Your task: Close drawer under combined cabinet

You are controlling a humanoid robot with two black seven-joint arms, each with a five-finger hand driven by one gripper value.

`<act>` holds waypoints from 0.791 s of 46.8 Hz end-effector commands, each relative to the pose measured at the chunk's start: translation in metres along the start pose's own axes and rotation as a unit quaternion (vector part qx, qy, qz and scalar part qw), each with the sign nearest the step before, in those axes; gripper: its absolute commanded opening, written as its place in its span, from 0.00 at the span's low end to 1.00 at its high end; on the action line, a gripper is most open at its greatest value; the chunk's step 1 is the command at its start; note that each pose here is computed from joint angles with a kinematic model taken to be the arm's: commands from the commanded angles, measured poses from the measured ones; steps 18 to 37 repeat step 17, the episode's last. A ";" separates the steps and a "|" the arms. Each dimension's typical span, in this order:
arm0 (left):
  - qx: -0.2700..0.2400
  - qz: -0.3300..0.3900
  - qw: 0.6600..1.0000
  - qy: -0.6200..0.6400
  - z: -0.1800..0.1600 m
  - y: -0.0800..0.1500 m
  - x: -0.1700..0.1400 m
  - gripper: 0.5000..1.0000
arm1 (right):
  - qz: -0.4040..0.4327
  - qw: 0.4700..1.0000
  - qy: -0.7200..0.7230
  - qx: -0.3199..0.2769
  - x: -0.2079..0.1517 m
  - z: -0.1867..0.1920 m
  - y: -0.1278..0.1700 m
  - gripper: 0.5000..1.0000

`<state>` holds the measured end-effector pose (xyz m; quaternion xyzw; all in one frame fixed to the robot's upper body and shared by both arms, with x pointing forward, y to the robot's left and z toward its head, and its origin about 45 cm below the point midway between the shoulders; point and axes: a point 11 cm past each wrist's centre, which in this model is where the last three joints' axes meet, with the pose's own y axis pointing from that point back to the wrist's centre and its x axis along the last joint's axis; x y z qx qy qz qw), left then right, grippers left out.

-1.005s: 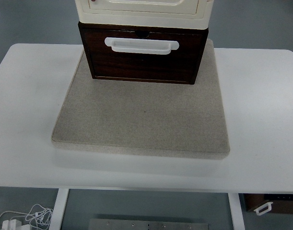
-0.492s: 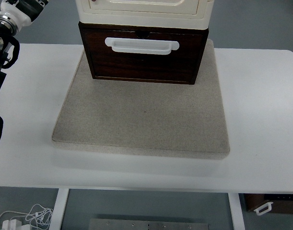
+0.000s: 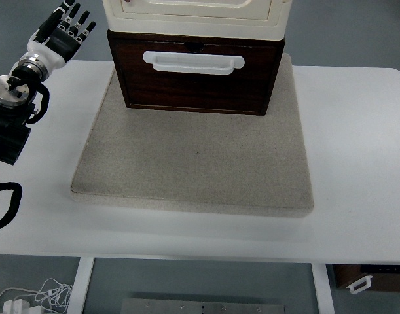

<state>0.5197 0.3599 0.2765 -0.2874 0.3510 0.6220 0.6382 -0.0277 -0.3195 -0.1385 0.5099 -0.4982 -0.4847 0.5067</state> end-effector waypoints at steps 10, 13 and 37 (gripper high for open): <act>0.005 0.018 1.000 -0.009 -0.013 0.000 0.010 1.00 | 0.000 1.000 0.000 0.000 0.000 0.000 0.000 0.90; 0.005 0.019 1.000 -0.008 -0.014 0.000 0.011 1.00 | 0.000 1.000 -0.001 0.000 0.000 0.000 0.000 0.90; 0.004 0.016 1.000 -0.007 -0.016 -0.001 0.008 1.00 | 0.000 1.000 -0.001 -0.001 0.000 0.001 0.000 0.90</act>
